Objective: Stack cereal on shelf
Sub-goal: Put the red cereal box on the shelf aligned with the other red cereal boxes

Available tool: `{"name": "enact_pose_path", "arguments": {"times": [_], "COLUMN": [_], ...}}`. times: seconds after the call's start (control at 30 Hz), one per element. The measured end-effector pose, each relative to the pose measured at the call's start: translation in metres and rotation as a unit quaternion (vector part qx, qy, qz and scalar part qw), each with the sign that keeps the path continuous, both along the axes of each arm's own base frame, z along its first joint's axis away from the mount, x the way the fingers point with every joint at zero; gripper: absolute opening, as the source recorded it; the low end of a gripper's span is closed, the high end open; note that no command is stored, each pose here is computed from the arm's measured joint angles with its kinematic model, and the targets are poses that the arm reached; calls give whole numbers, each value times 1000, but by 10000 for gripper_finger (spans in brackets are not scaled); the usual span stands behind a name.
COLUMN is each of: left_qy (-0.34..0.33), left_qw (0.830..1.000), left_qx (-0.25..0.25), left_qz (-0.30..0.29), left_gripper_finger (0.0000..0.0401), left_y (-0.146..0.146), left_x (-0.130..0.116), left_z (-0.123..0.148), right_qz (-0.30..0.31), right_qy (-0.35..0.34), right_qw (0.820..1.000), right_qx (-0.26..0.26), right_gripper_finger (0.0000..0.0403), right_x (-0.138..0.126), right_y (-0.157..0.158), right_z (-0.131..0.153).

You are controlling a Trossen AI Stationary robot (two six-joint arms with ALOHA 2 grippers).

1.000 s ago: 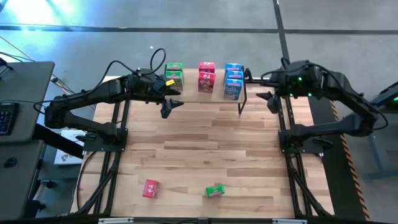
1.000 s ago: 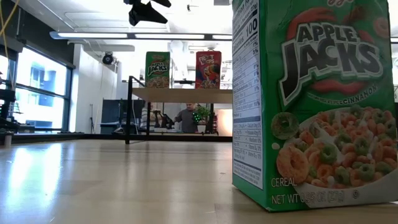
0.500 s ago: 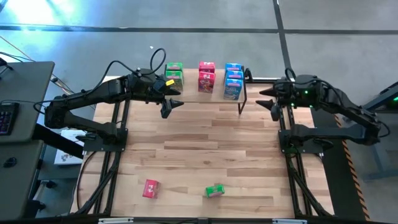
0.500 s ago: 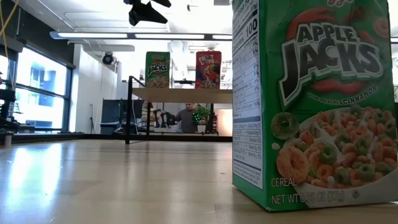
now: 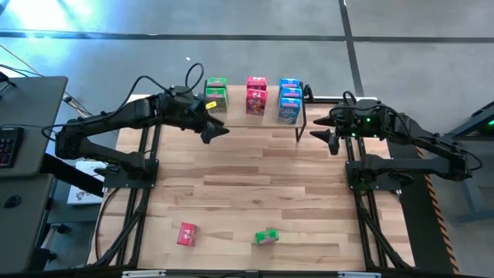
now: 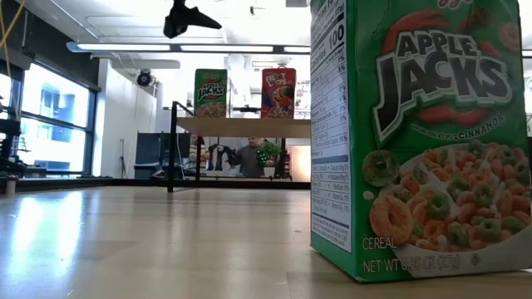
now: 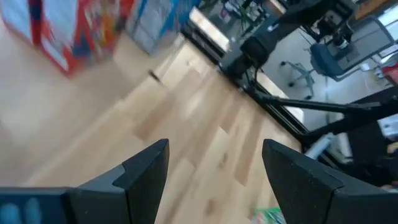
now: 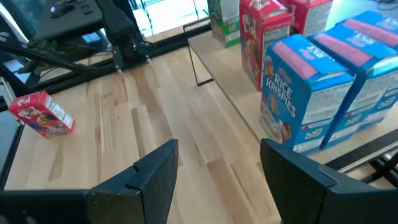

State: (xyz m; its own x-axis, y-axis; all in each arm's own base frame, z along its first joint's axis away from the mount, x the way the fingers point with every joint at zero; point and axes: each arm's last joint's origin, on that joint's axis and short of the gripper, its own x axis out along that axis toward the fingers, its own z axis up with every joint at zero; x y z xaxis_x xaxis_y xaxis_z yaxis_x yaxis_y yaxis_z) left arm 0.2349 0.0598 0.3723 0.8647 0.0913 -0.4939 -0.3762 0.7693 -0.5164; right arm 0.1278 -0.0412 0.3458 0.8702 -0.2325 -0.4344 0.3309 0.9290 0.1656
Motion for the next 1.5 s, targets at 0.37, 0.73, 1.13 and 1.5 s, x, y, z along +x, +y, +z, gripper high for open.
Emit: {"name": "enact_pose_path", "arguments": {"times": [0.37,0.73,1.13,1.5], "left_qy": [80,151,202,259], "left_qw": [989,969,934,912], "left_qx": [-124,-193,-292,-317], "left_qz": [-7,-38,-35,30], "left_gripper_finger": [248,248,248,248], "left_y": [-39,-83,-126,-149], "left_x": [-6,-30,-51,-61], "left_z": [-12,-13,-12,-21], "right_qz": [3,3,3,3], "right_qy": [5,4,4,4], "right_qw": [1000,1000,1000,1000], "right_qx": [3,3,3,3], "right_gripper_finger": [220,220,220,220], "right_x": [2,2,2,2], "right_y": [0,0,0,0], "right_z": [-1,-1,-1,-1]}}
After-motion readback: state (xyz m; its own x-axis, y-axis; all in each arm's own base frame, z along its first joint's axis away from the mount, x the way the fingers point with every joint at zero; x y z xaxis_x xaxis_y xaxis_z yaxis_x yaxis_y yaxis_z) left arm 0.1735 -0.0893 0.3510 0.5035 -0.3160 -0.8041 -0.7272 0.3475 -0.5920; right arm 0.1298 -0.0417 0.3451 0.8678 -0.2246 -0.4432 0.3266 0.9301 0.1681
